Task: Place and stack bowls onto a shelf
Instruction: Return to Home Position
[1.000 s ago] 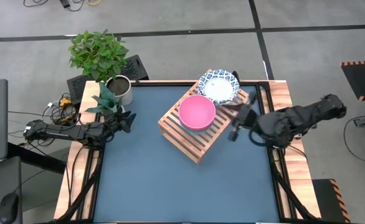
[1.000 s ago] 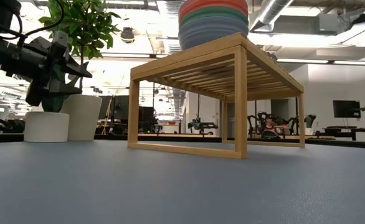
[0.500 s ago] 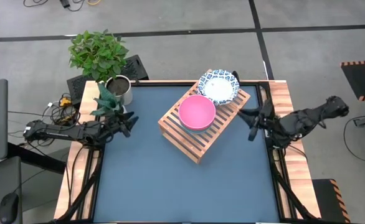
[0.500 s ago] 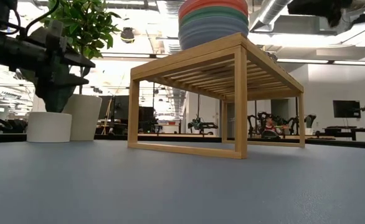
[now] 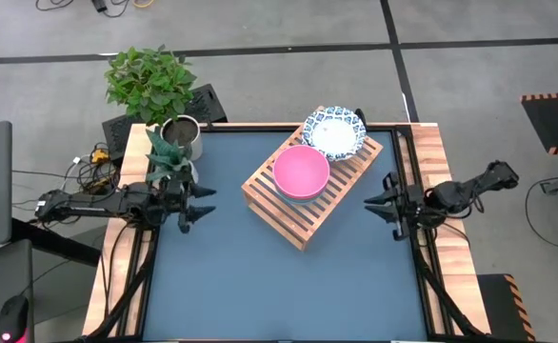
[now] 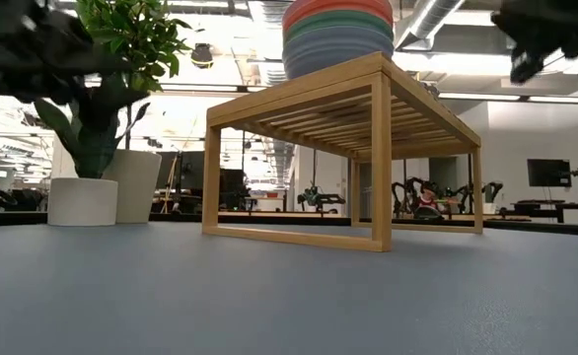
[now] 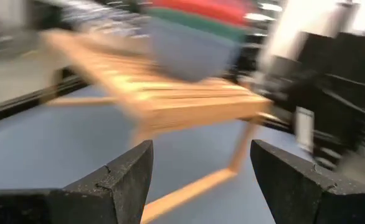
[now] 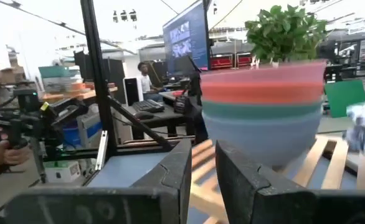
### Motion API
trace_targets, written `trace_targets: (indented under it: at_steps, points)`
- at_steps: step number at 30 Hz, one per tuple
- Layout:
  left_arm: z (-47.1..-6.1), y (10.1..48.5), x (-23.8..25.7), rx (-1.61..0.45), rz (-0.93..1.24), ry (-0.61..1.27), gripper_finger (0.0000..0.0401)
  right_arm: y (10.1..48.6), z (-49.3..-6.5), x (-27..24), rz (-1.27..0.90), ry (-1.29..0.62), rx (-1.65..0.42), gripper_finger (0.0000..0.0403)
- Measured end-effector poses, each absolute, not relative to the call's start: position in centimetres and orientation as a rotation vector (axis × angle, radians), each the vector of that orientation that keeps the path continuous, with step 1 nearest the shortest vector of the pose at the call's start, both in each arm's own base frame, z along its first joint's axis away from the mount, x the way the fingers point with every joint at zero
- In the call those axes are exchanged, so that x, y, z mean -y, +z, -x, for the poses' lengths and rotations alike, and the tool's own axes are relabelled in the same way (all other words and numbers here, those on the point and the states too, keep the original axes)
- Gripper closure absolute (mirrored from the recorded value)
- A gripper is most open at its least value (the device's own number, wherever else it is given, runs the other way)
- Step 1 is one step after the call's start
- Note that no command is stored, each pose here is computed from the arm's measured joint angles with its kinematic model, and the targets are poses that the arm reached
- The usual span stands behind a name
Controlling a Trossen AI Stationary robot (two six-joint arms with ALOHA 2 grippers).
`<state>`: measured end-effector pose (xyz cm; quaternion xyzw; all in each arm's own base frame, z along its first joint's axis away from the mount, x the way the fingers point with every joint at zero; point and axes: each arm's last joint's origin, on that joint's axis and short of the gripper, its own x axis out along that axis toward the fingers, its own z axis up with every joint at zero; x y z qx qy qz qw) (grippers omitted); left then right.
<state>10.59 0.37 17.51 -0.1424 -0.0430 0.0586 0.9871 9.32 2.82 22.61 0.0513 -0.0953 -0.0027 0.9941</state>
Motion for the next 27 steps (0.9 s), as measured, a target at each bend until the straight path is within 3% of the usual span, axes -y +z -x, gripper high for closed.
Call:
trace_targets:
  at_steps: [7,22,27]
  points:
    - [-10.5,17.7,0.3,0.087,0.142,-0.136,0.0148,17.8,-9.4,-2.2,-0.181,-0.048,0.12,0.0305]
    - [-10.6,16.3,-0.2,-0.048,0.136,0.04,0.0148,17.1,-9.6,-1.6,-0.125,-0.111,0.058,0.0305]
    - [-10.5,15.9,-0.3,-0.074,0.226,0.112,0.0148,17.1,-9.6,-1.6,-0.121,-0.111,0.055,0.0305]
